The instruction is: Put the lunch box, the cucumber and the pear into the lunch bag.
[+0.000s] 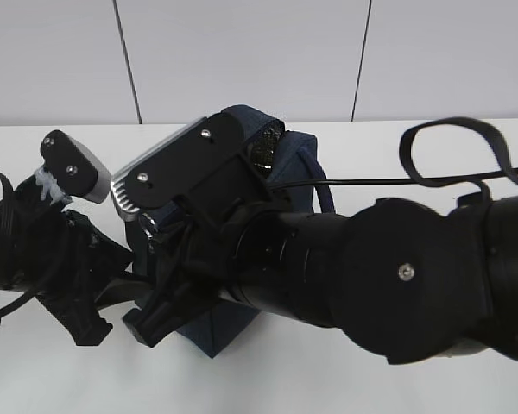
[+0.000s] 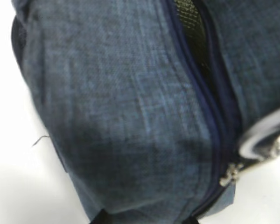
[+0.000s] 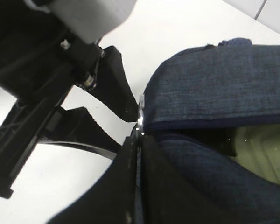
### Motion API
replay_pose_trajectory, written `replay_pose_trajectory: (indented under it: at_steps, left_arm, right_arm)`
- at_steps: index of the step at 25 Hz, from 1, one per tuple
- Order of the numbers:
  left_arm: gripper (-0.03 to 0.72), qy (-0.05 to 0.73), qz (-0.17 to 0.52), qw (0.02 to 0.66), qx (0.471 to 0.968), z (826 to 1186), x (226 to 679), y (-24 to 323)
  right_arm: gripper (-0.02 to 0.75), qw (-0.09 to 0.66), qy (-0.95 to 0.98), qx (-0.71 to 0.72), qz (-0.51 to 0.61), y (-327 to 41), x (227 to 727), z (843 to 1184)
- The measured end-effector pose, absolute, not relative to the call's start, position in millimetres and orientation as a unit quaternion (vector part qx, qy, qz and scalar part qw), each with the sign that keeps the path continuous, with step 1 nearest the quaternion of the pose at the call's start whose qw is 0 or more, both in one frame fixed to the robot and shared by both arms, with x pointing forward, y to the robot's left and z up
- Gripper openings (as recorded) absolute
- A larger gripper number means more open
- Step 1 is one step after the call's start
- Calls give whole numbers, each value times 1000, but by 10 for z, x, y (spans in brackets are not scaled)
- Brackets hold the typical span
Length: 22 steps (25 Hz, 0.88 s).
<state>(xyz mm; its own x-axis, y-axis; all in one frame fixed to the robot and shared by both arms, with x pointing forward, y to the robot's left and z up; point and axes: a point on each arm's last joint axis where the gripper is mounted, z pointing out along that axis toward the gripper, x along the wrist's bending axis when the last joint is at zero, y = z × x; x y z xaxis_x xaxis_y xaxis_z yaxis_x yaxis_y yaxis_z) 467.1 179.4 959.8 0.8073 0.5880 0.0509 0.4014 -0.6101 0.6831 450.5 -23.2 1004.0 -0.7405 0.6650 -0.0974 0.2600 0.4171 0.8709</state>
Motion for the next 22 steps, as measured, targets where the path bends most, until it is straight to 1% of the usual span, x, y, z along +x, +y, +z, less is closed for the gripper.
replay_pose_trajectory:
  at_steps: [9,16,19,22]
  left_arm:
    - [276,285,151,338,884,9602,4694,1813]
    - [276,283,195,342,875,9749,4691,1862]
    - [276,275,181,350,877,9758,4664,1842]
    - [293,268,177,351,879,9757,4654,1834]
  right_arm:
    - [0,219,812,287,459,-233,4503,10041]
    - [0,219,812,287,459,-233,4503,10041]
    - [0,219,812,287,459,-233,4503,10041]
    - [0,219,812,287,459,-233,4503,10041]
